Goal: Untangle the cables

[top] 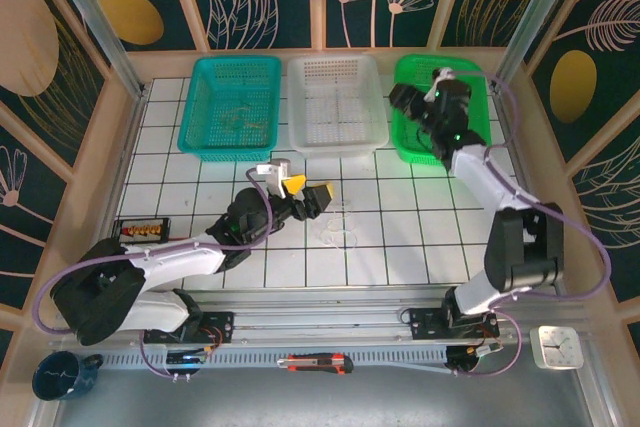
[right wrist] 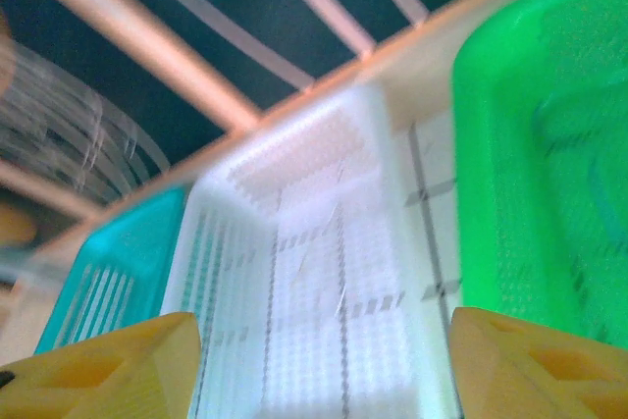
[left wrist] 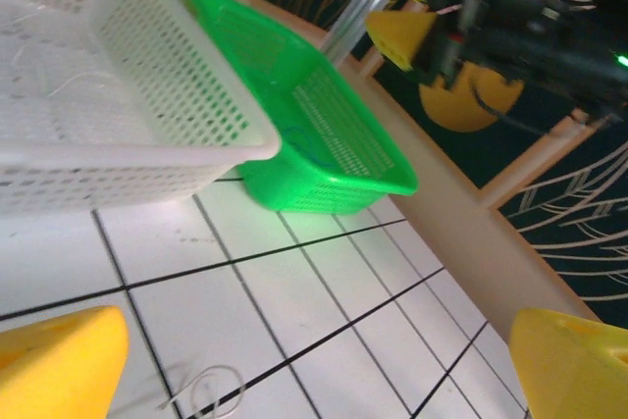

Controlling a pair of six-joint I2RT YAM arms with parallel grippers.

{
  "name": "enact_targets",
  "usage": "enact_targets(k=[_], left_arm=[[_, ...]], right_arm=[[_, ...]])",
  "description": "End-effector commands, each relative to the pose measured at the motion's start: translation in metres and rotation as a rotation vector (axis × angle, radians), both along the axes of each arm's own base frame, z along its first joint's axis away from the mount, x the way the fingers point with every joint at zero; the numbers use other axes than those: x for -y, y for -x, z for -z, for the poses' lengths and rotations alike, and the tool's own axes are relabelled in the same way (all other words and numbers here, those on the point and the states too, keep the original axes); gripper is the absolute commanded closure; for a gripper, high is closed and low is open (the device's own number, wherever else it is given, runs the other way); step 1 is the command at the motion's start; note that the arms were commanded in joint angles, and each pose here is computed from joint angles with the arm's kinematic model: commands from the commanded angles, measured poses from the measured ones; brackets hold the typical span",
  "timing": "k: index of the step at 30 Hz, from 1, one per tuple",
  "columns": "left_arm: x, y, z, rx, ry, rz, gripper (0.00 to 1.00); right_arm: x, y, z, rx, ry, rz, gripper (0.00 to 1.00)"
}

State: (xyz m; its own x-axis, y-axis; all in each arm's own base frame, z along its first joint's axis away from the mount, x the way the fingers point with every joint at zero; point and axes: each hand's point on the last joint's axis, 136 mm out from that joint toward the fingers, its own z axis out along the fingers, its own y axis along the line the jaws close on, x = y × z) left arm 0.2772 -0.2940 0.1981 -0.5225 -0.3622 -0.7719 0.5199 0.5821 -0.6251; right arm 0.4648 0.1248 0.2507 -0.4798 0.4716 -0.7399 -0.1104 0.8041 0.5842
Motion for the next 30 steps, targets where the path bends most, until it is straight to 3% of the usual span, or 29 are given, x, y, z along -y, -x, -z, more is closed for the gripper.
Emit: enact_targets(k=[1,7,13,19,25,30], left_arm=[[-0.018,-0.007,0.019,-0.112,-0.007,-0.075,0.01],[-0.029,-0.012,0.058,-0.242,-0.106,-0.096,0.03],[-0.017,-0.014,0.095,-0.31,-0.251,-0.032,0.21],[-0.006,-0.022,0.123,-0.338,-0.342,0.002,0.4],[-0.003,-0.027,0.131,-0.338,-0.349,-0.001,0.56],[-0.004,-0.024,0.139,-0.349,-0.35,0.002,0.61]], right_arm=[[-0.026,0.041,0.025,-0.051,-0.01,-0.083,0.32],[-0.07,0.105,0.09,-0.188,0.055,-0.214,0.32],[-0.11,0.15,0.127,-0.258,0.119,-0.332,0.33],[-0.12,0.166,0.144,-0.281,0.132,-0.333,0.34],[-0.118,0.177,0.158,-0.305,0.128,-0.333,0.35],[-0.118,0.184,0.164,-0.31,0.133,-0.338,0.35]])
